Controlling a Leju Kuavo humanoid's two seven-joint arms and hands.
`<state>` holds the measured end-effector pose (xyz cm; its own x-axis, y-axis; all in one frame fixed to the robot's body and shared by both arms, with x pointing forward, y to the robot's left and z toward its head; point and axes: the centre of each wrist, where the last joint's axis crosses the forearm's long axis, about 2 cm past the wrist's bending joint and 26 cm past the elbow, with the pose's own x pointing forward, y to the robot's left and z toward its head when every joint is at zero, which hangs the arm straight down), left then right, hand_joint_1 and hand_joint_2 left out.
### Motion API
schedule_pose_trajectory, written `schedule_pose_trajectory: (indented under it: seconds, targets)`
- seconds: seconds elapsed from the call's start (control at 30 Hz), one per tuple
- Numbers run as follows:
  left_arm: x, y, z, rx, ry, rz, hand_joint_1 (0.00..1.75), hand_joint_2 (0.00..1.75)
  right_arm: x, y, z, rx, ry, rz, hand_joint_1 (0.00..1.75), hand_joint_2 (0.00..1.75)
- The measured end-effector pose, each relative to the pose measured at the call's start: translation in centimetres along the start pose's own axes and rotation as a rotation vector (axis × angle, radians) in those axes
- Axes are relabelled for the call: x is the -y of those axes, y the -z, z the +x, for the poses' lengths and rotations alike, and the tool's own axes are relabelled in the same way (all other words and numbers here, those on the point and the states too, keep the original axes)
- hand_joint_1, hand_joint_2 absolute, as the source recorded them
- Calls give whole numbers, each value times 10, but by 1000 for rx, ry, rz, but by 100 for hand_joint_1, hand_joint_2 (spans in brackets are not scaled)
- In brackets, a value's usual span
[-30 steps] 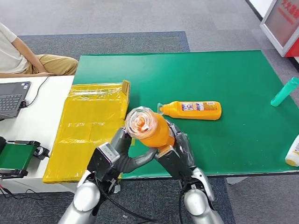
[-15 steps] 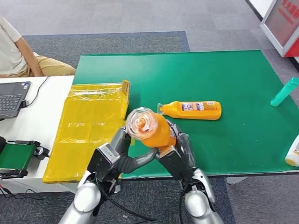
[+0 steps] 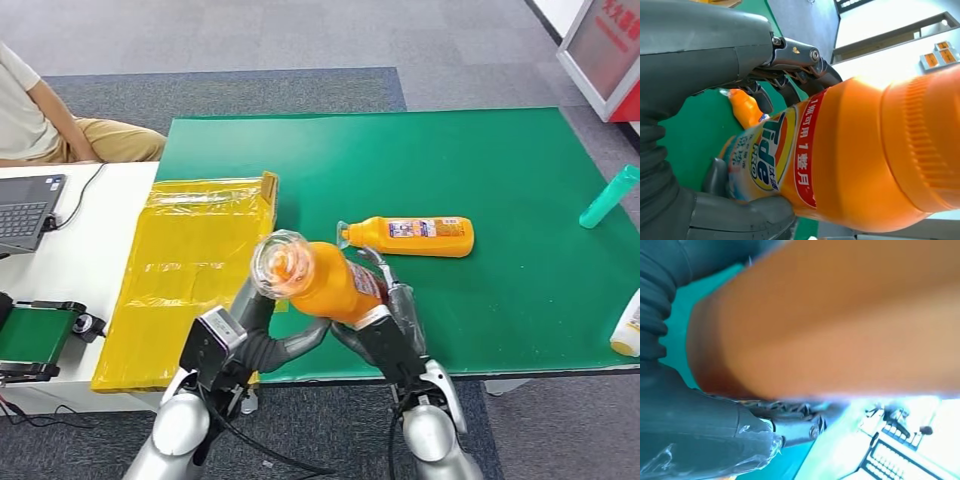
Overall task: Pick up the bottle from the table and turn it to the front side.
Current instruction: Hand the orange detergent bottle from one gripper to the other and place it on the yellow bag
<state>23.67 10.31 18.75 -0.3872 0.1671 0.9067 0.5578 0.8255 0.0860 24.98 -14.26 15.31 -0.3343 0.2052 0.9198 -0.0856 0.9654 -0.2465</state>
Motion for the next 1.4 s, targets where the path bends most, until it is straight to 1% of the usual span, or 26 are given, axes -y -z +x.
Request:
schedule_pose_trajectory:
  seconds: [0.3, 0.43, 0.5, 0.7, 0.77, 0.9, 1.4]
  targets:
    - [-18, -12, 3, -2, 11, 90, 175, 175, 15, 2, 2, 3, 10, -55, 0, 175]
    - [-23, -15, 4, -2, 18, 116, 175, 175, 18, 2, 2, 3, 8, -64, 174, 175]
    - [-24, -15, 4, -3, 21, 121, 175, 175, 19, 2, 2, 4, 5, -66, 174, 175]
    - [-24, -15, 4, -4, 19, 126, 175, 175, 19, 2, 1, 6, -1, -62, 161, 175]
    - [-25, -15, 4, -4, 19, 128, 175, 175, 19, 2, 1, 6, -2, -61, 164, 175]
    - [-26, -15, 6, 0, 21, 134, 175, 175, 20, 2, 1, 4, -5, -65, 175, 175]
    - [-29, -18, 6, -1, 22, 154, 175, 175, 23, 2, -1, -2, -11, -74, 175, 175]
